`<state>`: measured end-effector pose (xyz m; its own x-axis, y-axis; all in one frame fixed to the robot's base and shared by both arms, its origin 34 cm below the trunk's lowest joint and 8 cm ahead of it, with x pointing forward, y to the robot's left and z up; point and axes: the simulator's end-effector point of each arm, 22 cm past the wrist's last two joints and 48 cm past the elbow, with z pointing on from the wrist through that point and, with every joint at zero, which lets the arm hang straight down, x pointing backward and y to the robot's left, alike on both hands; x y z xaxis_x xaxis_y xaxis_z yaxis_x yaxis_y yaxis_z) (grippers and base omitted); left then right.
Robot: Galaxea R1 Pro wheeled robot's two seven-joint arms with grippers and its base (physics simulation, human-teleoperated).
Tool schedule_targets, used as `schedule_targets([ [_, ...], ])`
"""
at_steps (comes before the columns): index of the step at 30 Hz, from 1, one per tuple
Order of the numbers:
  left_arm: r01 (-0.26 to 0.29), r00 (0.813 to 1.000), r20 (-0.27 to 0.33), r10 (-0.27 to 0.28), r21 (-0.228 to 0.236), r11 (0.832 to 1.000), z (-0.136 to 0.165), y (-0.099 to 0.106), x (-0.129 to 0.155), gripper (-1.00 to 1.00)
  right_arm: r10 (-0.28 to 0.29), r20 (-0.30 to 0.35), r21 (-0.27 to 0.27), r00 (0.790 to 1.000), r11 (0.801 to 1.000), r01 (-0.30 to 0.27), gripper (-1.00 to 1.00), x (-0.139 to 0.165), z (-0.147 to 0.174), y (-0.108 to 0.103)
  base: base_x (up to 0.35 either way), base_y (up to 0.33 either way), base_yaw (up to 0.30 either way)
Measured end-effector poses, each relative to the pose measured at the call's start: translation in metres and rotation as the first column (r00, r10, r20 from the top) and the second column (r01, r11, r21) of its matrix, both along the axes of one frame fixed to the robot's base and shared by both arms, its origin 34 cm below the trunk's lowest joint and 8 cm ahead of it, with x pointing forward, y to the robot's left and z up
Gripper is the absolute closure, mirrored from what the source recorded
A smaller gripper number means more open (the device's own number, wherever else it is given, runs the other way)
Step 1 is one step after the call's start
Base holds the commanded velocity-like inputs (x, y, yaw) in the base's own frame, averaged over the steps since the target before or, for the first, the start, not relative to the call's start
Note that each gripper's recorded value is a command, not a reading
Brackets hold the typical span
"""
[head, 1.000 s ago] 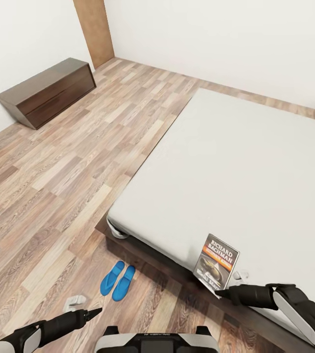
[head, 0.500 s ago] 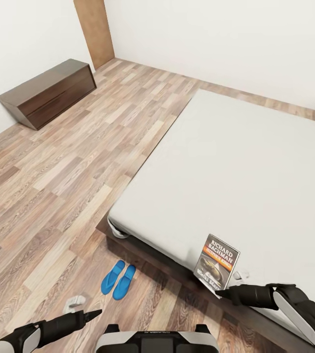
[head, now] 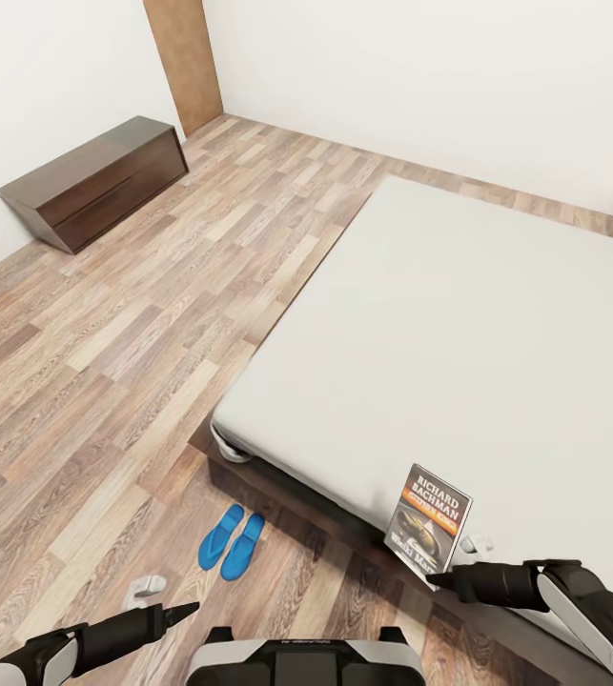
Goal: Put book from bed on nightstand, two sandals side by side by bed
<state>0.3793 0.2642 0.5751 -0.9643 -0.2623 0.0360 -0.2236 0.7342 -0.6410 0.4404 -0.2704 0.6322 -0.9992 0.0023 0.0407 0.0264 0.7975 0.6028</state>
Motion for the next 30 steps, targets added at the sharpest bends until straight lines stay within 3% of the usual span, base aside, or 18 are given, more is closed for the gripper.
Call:
schedule_targets([
  [30, 0.001, 1.000, -0.002, -0.001, -0.002, 1.000, 0.023, -0.002, -0.012, -1.00, -0.001, 0.010, 0.011, 1.000, 1.000, 0.001, 1.00, -0.007, 0.026, 0.004, 0.000, 0.000, 0.000],
])
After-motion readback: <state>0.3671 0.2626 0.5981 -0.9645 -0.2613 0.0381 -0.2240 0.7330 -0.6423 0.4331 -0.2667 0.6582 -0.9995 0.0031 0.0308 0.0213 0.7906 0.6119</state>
